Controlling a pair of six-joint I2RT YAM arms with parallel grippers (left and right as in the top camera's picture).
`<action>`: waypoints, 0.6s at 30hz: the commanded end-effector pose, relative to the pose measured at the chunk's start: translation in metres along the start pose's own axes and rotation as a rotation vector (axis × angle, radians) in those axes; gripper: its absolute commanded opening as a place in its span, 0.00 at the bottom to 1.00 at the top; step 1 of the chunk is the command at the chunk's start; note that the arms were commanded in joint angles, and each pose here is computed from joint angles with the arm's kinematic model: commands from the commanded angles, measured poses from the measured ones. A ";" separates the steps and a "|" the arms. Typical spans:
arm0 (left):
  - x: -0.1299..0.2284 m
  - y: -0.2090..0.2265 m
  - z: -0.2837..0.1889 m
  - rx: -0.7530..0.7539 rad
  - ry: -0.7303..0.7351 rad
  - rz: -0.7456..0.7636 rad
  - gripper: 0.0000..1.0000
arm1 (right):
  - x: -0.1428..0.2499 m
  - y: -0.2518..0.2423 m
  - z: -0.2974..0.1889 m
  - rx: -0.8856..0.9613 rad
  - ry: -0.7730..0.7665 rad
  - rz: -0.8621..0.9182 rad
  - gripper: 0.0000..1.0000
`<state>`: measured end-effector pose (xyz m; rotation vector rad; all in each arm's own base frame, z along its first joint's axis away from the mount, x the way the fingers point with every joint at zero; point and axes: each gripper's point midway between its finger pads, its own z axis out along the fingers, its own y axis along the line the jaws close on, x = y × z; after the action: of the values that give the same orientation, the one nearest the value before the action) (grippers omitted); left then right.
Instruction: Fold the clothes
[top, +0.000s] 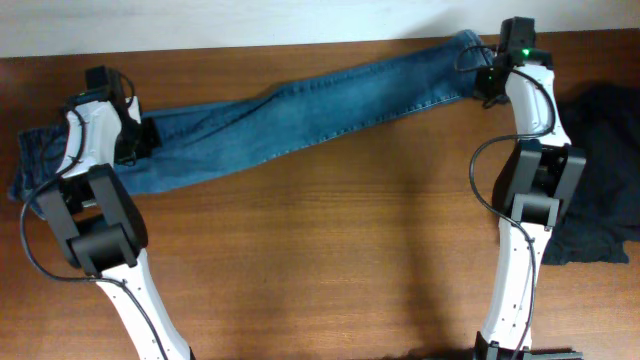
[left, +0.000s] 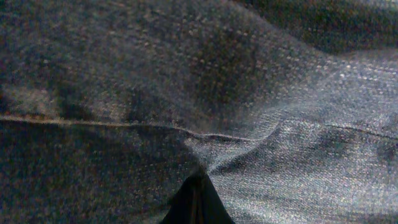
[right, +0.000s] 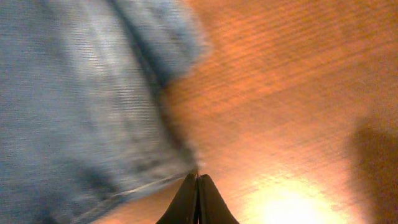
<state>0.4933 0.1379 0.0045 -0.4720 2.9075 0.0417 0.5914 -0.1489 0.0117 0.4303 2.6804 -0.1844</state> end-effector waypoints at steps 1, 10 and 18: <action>0.002 0.034 0.015 -0.085 0.002 -0.046 0.01 | 0.008 -0.013 0.007 0.031 0.031 0.015 0.04; -0.014 0.034 0.015 -0.083 -0.062 -0.039 0.01 | 0.005 0.025 -0.009 -0.127 0.029 -0.080 0.04; -0.014 0.033 0.015 -0.082 -0.062 -0.039 0.01 | -0.087 0.095 -0.085 -0.249 -0.335 -0.157 0.04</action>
<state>0.5062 0.1609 0.0066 -0.5002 2.8241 0.1038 0.6426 -0.0987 0.0649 0.2020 2.5045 -0.0134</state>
